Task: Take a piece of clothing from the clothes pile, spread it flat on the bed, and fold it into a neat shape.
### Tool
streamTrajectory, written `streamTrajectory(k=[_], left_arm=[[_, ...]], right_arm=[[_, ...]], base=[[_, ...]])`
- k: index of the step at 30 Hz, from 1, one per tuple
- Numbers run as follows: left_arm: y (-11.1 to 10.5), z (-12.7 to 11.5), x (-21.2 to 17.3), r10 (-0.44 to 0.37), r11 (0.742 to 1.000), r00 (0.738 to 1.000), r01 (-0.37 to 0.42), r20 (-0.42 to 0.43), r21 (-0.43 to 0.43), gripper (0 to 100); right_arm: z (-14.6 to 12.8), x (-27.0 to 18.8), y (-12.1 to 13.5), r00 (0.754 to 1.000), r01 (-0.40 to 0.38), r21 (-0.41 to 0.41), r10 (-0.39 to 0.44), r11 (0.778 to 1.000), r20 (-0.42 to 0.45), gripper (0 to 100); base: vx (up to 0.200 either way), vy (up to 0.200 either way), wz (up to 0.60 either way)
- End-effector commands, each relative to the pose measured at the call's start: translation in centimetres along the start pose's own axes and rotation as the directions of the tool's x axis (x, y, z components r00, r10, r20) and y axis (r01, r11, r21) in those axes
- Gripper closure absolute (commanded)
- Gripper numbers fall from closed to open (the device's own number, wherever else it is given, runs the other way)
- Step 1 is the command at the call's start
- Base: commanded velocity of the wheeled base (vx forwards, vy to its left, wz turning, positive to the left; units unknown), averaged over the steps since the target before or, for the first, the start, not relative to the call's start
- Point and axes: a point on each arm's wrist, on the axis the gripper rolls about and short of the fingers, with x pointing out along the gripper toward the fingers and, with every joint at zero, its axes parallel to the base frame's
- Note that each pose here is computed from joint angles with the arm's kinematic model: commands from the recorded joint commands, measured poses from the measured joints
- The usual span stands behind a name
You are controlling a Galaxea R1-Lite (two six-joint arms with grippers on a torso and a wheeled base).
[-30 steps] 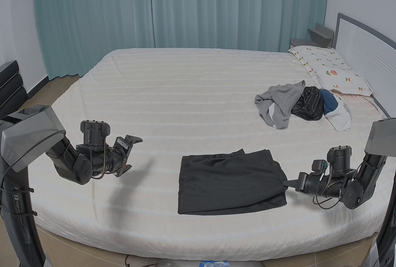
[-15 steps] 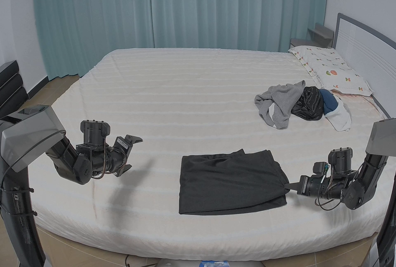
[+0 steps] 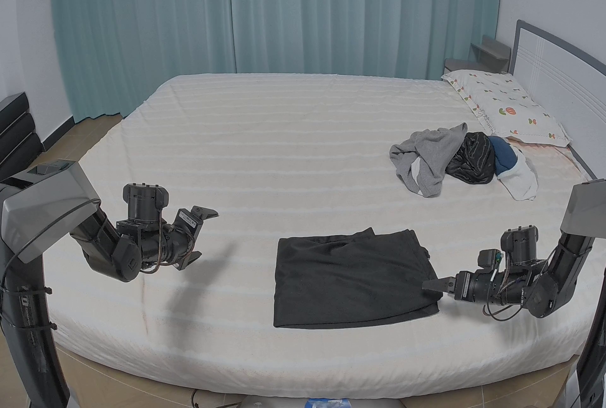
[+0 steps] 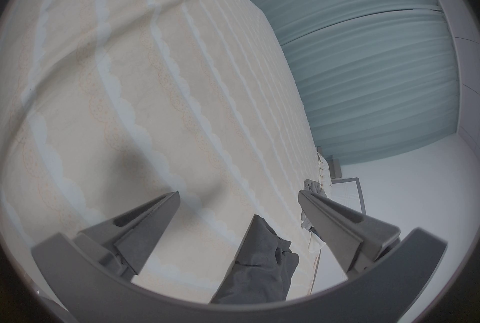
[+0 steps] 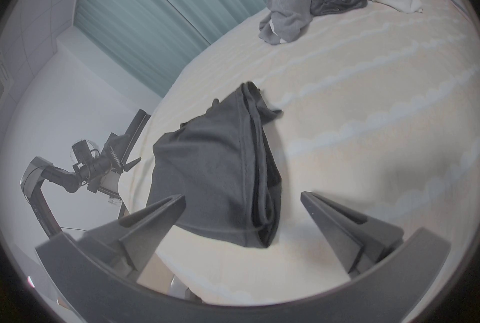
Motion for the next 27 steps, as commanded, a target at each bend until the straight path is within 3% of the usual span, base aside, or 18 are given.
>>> streamTrajectory(k=[1, 11, 27], left_arm=[[0.0, 0.0, 0.0, -0.001, 1.000, 1.000, 0.001, 0.001, -0.001, 0], [0.0, 0.0, 0.0, 0.000, 1.000, 1.000, 0.000, 0.000, -0.001, 0], [0.1, 0.0, 0.0, 0.002, 1.000, 1.000, -0.002, -0.001, -0.002, 0]], right_arm=[[2.1, 0.6, 0.6, 0.997, -0.029, -0.018, 0.030, 0.999, 0.069, 0], [7.1, 5.7, 0.8, 0.978, -0.111, 0.094, 0.092, 0.989, 0.185, 0], [8.4, 10.5, 0.4, 0.980, -0.112, 0.097, 0.094, 0.989, 0.176, 0]], base=[[0.000, 0.000, 0.00], [0.000, 0.000, 0.00], [0.000, 0.000, 0.00]])
